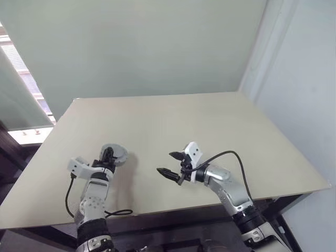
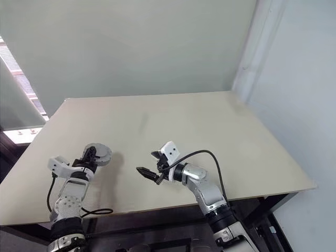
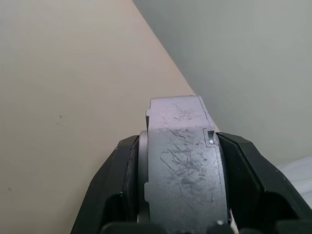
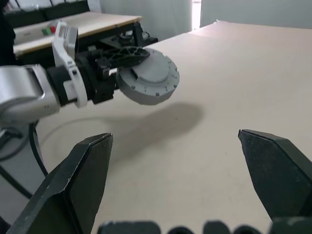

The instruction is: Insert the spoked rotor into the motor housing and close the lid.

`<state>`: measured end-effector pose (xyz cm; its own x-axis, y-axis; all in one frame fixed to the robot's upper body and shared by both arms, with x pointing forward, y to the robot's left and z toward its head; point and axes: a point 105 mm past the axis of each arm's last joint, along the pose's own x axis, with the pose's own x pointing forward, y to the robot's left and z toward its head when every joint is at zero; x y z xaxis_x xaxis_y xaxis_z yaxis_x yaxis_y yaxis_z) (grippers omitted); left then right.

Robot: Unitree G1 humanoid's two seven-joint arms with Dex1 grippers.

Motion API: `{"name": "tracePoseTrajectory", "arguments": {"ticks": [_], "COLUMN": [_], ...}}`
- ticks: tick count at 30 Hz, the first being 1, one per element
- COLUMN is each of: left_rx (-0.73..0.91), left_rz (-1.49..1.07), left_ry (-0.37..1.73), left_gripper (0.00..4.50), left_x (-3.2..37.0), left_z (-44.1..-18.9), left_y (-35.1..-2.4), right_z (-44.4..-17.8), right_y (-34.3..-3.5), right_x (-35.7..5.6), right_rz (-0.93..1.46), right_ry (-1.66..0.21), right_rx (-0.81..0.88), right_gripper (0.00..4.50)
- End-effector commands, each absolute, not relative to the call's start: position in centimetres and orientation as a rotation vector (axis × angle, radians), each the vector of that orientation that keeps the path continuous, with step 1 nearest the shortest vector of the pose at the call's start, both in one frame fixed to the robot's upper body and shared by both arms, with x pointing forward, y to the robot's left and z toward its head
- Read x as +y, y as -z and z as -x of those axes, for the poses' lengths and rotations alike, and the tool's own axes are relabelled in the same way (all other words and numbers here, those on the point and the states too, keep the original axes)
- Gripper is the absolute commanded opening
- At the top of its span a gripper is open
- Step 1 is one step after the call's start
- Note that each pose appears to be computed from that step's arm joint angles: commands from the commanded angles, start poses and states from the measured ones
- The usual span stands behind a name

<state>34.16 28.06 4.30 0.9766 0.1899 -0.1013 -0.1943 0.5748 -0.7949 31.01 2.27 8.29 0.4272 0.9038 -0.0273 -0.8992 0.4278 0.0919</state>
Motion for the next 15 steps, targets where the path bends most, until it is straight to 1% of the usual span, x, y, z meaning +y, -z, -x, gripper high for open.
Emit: {"name": "tracePoseTrajectory", "arguments": {"ticks": [1, 8, 10, 11, 12, 15], "left_rx": [-0.064, 0.019, 0.039, 0.054, 0.068, 0.069], "left_rz": [0.872, 0.807, 0.784, 0.768, 0.745, 0.727], "left_ry": [-0.188, -0.232, -0.254, -0.276, -0.297, -0.367], "left_gripper": [2.02, 2.02, 2.75, 2.98, 3.31, 4.43], "left_x": [28.4, 28.6, 28.8, 29.0, 29.3, 30.3], "left_z": [-35.1, -35.0, -34.8, -34.7, -34.4, -33.7], "left_y": [-6.6, -4.7, -4.3, -3.9, -3.6, -3.4], "right_z": [-31.3, -31.4, -31.4, -31.5, -31.5, -31.6], "right_y": [-9.8, -9.5, -9.4, -9.4, -9.3, -9.2], "right_x": [2.5, 2.3, 2.3, 2.2, 2.2, 2.1], "right_rz": [-0.045, -0.033, -0.031, -0.028, -0.025, -0.023], "right_ry": [-1.139, -1.126, -1.122, -1.119, -1.116, -1.11], "right_rx": [0.009, 0.019, 0.021, 0.025, 0.027, 0.029], "right_gripper": [4.5, 4.5, 4.5, 4.5, 4.5, 4.5]}}
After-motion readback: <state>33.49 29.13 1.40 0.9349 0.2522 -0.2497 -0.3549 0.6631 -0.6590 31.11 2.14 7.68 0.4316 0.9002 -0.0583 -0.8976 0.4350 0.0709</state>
